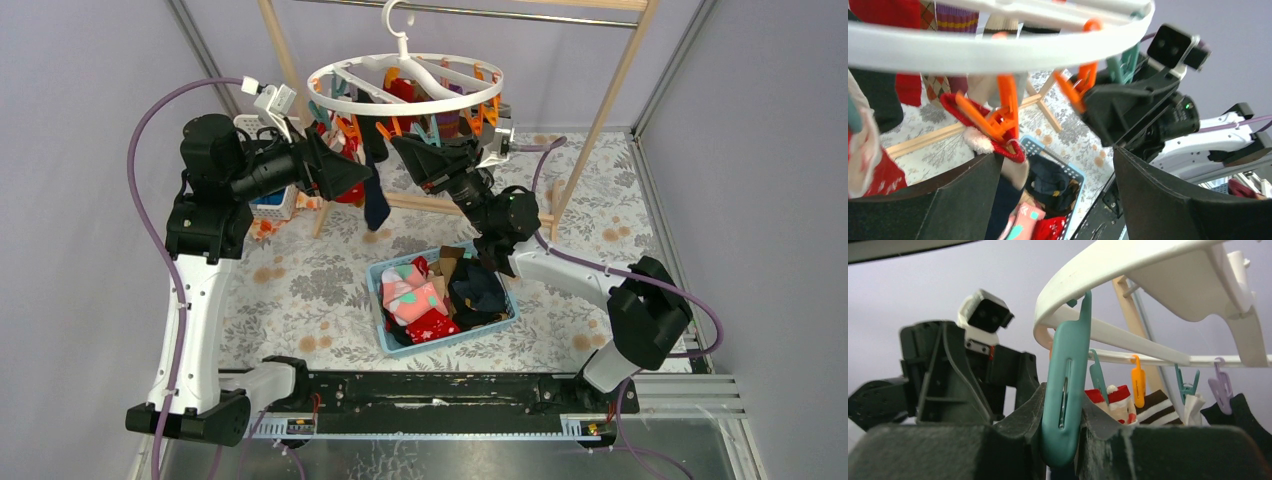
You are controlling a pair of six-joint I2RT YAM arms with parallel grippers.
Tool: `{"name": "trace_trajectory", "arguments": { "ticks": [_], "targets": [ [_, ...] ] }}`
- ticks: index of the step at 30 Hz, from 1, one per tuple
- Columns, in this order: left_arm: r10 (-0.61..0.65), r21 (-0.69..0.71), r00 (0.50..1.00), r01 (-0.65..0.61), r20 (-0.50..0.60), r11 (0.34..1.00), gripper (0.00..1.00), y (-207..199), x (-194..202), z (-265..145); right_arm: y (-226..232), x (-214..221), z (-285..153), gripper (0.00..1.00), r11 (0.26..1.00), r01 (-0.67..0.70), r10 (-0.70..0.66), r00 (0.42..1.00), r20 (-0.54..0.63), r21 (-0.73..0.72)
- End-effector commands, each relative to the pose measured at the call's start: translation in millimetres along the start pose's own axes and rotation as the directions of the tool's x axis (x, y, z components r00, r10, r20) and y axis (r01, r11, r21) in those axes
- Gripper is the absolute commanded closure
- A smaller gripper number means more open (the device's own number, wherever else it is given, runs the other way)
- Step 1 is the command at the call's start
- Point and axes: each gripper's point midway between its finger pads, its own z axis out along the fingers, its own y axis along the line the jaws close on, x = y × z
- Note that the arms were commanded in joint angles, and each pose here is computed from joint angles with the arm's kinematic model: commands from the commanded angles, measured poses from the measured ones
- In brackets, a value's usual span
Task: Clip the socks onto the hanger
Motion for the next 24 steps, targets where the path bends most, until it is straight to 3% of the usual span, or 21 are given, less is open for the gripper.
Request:
{"name": "trace_trajectory", "arguments": {
  "ticks": [1, 11, 15, 20, 24],
  "targets": [
    [-0.010, 0.101, 0.996, 0.001, 0.090, 0.995, 0.13, -24.3, -37.0, 6.8, 12.6, -13.7, 14.4, 1.00, 0.988, 0.152, -0.153, 0.987, 0.050, 0.023],
    [-0.005, 0.075, 0.993, -0.004, 0.120, 0.997, 0.13, -10.7, -45.1, 21.6, 14.2, 4.6, 24.7, 1.00, 0.953, 0.290, -0.291, 0.957, 0.004, 0.084],
    [0.064, 0.019, 0.989, -0.067, 0.130, 0.998, 0.14, -8.2, -47.8, 14.9, 11.3, 5.0, 22.6, 1.00, 0.945, 0.306, -0.308, 0.951, -0.001, 0.112],
    [0.185, -0.155, 0.973, -0.163, 0.136, 0.974, 0.15, 7.4, -46.5, -5.6, 10.9, 3.6, 21.6, 1.00, 0.943, 0.312, -0.313, 0.950, -0.001, 0.114],
    [0.181, -0.126, 0.975, -0.165, 0.129, 0.978, 0.14, -1.9, -38.1, -11.0, 11.6, 5.2, 21.8, 1.00, 0.945, 0.309, -0.311, 0.950, -0.002, 0.109]
  ]
}}
